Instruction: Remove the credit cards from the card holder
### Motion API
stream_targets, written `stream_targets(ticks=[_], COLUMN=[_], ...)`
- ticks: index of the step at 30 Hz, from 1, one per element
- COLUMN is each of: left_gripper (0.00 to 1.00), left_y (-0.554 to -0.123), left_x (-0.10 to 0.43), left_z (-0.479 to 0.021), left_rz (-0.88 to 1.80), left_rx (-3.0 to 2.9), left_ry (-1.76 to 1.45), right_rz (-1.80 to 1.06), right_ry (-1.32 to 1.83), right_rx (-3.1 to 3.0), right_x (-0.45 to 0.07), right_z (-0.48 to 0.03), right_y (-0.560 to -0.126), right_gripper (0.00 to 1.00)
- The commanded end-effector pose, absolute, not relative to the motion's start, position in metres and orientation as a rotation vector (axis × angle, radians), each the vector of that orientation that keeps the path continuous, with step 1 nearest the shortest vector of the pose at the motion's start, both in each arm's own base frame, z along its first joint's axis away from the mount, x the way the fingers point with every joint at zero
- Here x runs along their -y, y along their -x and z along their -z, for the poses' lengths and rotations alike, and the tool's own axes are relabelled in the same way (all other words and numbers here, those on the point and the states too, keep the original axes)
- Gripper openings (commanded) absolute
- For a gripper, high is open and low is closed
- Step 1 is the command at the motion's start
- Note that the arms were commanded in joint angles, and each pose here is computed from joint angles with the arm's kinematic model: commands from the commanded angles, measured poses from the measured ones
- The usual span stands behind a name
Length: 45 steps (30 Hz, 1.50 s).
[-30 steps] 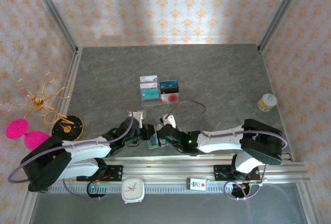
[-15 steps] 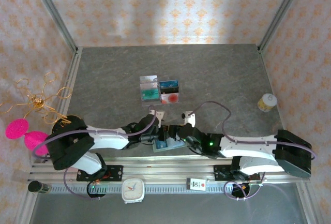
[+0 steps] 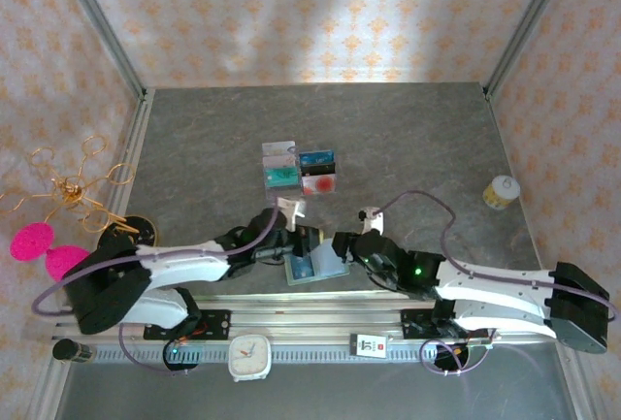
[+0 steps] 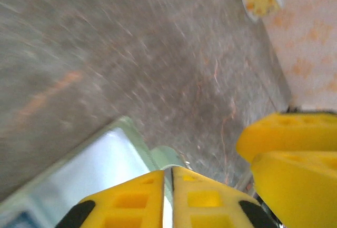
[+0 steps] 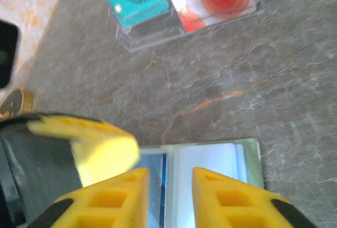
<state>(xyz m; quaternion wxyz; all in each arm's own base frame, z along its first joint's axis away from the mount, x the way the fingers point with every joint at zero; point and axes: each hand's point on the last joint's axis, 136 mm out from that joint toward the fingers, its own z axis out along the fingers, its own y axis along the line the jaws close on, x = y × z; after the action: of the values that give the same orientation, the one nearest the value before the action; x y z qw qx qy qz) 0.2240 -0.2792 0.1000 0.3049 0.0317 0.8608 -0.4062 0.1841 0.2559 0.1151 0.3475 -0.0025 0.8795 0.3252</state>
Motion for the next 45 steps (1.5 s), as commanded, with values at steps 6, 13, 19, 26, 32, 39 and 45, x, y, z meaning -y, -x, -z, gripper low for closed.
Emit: stream_targets(ticks=[6, 13, 19, 26, 32, 39, 45], left_gripper=[0.00, 0.00, 0.00, 0.00, 0.00, 0.00, 0.00], left_y=[-0.194, -0.188, -0.185, -0.182, -0.182, -0.184, -0.183], left_x=[0.232, 0.225, 0.222, 0.219, 0.218, 0.220, 0.221], left_z=[-0.048, -0.033, -0.014, -0.005, -0.004, -0.004, -0.003], left_rz=[0.944, 0.902, 0.845, 0.804, 0.797, 0.802, 0.802], left_rx=[-2.429, -2.459, -2.521, -2.557, -2.558, -2.550, -2.555], left_ry=[-0.020, -0.042, -0.064, -0.089, -0.094, -0.102, -0.106], right_rz=[-1.117, -1.064, -0.987, -0.929, -0.882, -0.959, -0.960], right_ry=[0.312, 0.298, 0.236, 0.172, 0.144, 0.167, 0.109], right_rx=[-2.489, -2.610, -2.665, -2.685, -2.708, -2.732, -2.696], right_x=[-0.323, -0.330, -0.322, -0.312, -0.306, -0.314, -0.310], right_z=[-0.093, -0.059, -0.039, -0.031, -0.025, -0.021, -0.026], right_y=[-0.163, -0.164, -0.168, -0.173, -0.175, -0.167, -0.172], right_gripper=[0.15, 0.14, 0.14, 0.18, 0.20, 0.13, 0.00])
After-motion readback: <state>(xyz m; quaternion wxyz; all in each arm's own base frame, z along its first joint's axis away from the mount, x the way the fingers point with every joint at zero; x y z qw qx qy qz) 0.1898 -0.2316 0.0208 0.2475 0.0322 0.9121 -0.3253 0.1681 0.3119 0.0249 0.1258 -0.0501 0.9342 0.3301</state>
